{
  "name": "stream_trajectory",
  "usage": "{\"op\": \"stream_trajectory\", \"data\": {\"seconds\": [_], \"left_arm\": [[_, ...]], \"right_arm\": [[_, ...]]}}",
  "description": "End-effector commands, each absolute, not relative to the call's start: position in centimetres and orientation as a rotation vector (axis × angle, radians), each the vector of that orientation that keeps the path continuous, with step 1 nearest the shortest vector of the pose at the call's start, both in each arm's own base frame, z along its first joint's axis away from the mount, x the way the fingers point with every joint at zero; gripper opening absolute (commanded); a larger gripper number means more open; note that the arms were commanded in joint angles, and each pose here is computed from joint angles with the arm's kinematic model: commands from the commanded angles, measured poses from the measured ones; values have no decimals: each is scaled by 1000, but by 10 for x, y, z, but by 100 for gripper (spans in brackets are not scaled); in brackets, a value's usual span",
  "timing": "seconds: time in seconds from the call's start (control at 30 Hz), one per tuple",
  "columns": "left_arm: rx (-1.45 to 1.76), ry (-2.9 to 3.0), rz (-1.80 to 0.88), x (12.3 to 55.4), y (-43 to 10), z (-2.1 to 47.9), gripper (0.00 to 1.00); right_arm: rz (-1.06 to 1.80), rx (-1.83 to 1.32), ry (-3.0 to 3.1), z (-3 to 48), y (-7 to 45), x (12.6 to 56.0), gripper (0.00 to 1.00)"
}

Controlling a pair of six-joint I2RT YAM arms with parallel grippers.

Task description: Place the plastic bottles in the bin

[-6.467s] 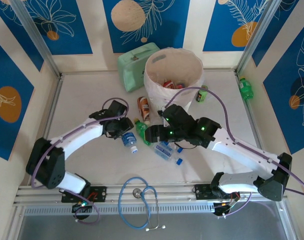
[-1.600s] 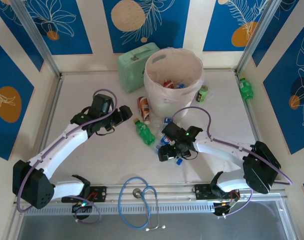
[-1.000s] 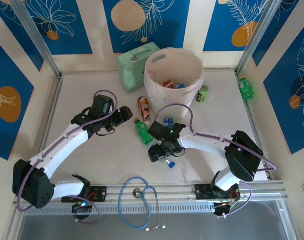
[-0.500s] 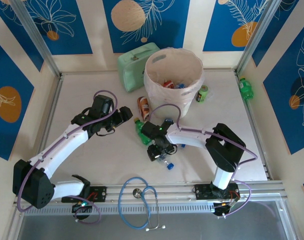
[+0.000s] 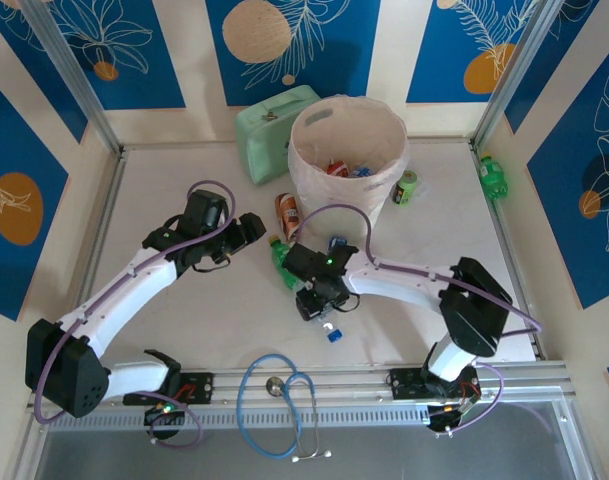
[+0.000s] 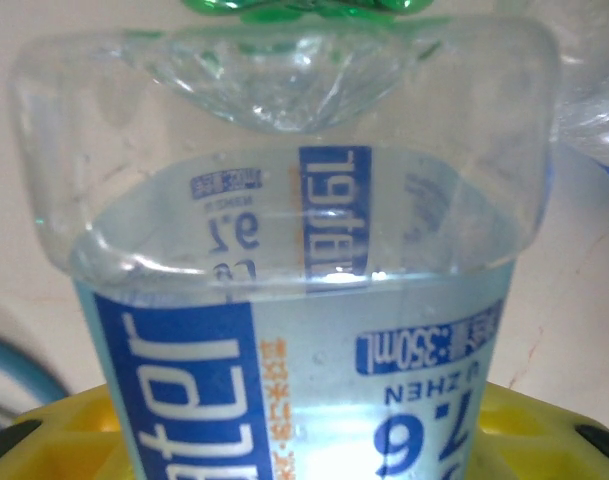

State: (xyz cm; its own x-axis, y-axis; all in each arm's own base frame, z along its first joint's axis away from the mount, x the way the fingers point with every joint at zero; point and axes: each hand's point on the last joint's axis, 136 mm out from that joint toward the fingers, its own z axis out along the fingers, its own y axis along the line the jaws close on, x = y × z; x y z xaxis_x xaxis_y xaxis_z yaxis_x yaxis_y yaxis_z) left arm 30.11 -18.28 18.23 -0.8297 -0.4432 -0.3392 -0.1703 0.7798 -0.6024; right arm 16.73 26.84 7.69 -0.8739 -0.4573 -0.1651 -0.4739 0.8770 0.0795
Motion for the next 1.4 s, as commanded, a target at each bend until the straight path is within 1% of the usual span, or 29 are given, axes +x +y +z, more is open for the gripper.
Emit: {"op": "stream_trajectory", "data": {"seconds": [0.0, 0.2, 0.4, 0.57, 0.67, 0.77, 0.87, 1.0, 1.17, 1.37], "left_arm": [[-486, 2501, -780, 299, -180, 177, 86], [-483, 2511, -790, 299, -182, 173, 86], [-481, 2502, -799, 300, -183, 176, 86], [-478, 2504, -806, 299, -185, 175, 86], [-474, 2503, -803, 299, -185, 176, 86], [-476, 2501, -805, 299, -185, 177, 86], [-476, 2500, -804, 300, -185, 177, 86], [-480, 2504, -803, 300, -186, 175, 86], [-482, 2513, -804, 298, -188, 169, 86], [-494, 2529, -802, 299, -190, 160, 86]], "right_arm": [[233, -669, 2830, 113, 272, 167, 45], [394, -575, 2680, 180, 274, 171, 44], [536, -496, 2440, 280, 268, 190, 43], [589, -358, 2240, 368, 242, 229, 43], [618, -263, 2165, 409, 225, 258, 43], [586, -213, 2102, 439, 214, 287, 43], [543, -156, 2070, 457, 202, 320, 44], [480, -69, 2073, 460, 185, 367, 44], [404, -22, 2127, 443, 174, 411, 44], [327, -7, 2205, 410, 165, 435, 44]]}}
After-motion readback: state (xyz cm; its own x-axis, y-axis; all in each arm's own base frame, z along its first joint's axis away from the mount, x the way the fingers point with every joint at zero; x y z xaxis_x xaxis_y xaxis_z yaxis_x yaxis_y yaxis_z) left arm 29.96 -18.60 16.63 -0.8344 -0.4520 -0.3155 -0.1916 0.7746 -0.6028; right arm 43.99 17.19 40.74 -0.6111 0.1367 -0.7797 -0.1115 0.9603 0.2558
